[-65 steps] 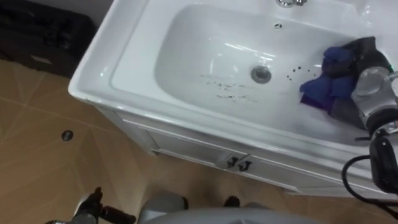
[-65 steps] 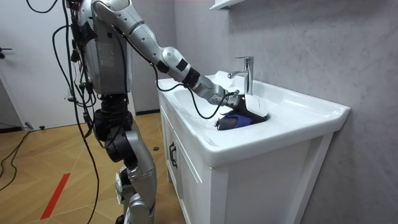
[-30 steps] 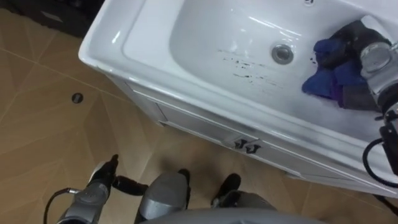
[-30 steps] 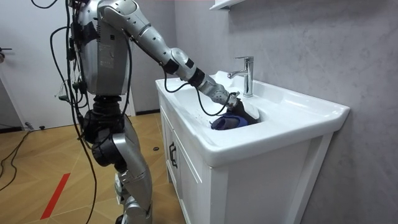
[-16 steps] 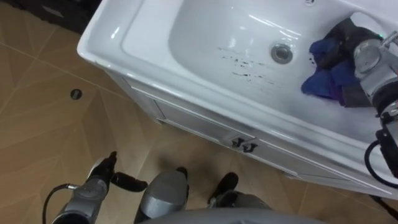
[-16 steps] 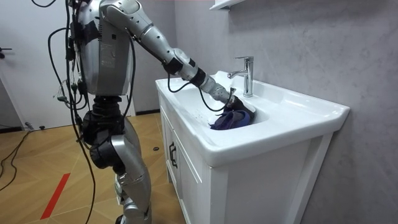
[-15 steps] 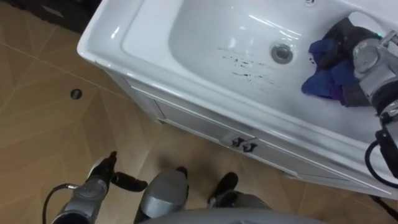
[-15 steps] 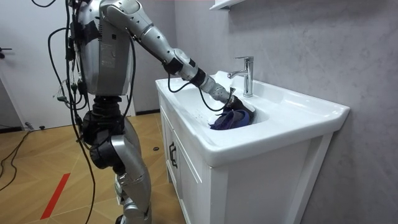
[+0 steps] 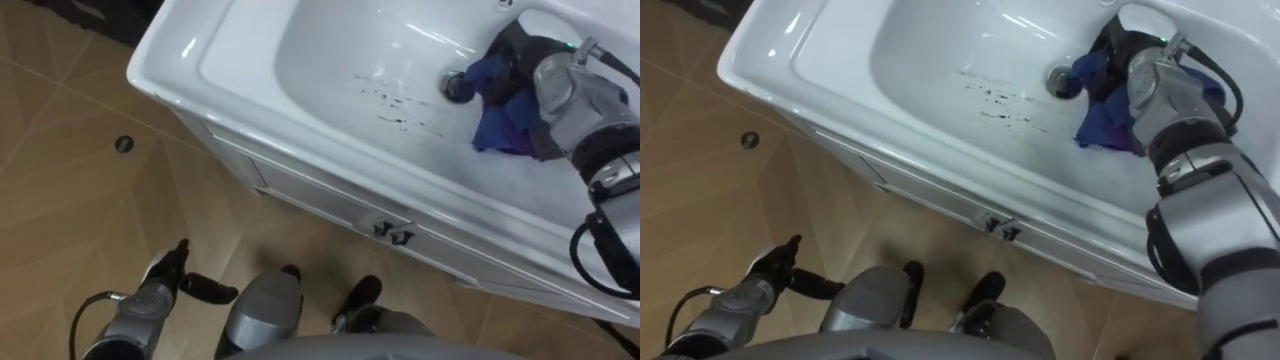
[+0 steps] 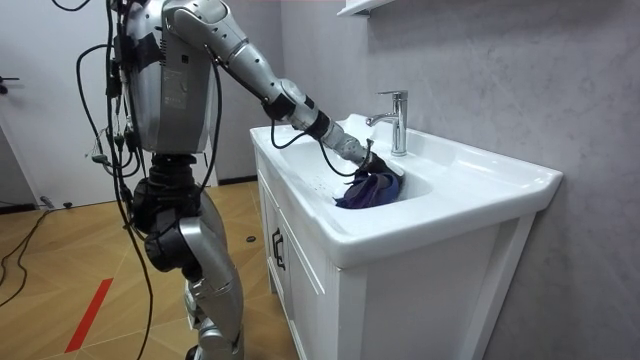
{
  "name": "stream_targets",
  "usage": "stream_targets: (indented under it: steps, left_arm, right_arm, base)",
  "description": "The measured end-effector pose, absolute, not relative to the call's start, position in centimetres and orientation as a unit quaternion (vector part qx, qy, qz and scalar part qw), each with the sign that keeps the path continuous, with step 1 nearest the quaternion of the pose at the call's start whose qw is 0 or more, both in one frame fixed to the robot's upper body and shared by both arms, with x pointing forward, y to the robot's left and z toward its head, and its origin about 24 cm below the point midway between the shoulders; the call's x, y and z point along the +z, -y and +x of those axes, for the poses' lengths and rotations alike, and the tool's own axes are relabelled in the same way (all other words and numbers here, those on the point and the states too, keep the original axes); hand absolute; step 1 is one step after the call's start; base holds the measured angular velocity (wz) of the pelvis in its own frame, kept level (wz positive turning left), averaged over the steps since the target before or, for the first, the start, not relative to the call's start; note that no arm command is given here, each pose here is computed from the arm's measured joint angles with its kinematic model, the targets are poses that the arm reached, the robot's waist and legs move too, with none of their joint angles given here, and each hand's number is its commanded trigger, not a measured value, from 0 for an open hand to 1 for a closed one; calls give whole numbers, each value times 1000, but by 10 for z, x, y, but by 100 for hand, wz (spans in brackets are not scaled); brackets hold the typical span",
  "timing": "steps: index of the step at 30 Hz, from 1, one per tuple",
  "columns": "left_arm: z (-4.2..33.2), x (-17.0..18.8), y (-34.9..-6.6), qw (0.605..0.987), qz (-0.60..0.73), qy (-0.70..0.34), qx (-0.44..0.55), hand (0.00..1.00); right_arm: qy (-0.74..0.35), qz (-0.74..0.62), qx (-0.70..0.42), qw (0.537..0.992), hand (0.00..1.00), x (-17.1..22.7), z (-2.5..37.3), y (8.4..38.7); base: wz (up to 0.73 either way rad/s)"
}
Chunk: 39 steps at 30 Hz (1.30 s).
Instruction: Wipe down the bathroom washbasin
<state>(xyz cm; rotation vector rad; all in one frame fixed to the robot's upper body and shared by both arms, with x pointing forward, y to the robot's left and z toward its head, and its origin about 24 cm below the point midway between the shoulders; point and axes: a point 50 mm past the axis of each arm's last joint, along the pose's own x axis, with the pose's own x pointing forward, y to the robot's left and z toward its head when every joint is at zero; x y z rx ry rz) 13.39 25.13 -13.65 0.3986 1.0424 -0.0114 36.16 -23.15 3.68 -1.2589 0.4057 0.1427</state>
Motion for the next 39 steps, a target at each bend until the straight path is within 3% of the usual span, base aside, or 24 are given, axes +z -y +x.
stream_targets:
  steps: [14,21,26,35,39]
  left_arm:
    - [146,-132,-246,865,183,-467,-12,0]
    - [140,-134,-246,863,175,-473,-10,0]
    - [133,-135,-246,863,171,-476,-7,0]
    - [111,-138,-262,849,166,-501,23,0]
    - [104,-139,-263,843,165,-511,25,0]
  right_arm:
    - [-116,-562,141,807,100,41,365,182]
    - [-118,-560,151,806,100,38,363,184]
    - [-143,-551,125,813,100,32,356,213]
    - [-245,-471,-19,847,100,10,319,298]
    - [-279,-419,-74,861,100,1,306,315]
  base:
    - [-1]
    - [2]
    - [12]
    - [11]
    - [3]
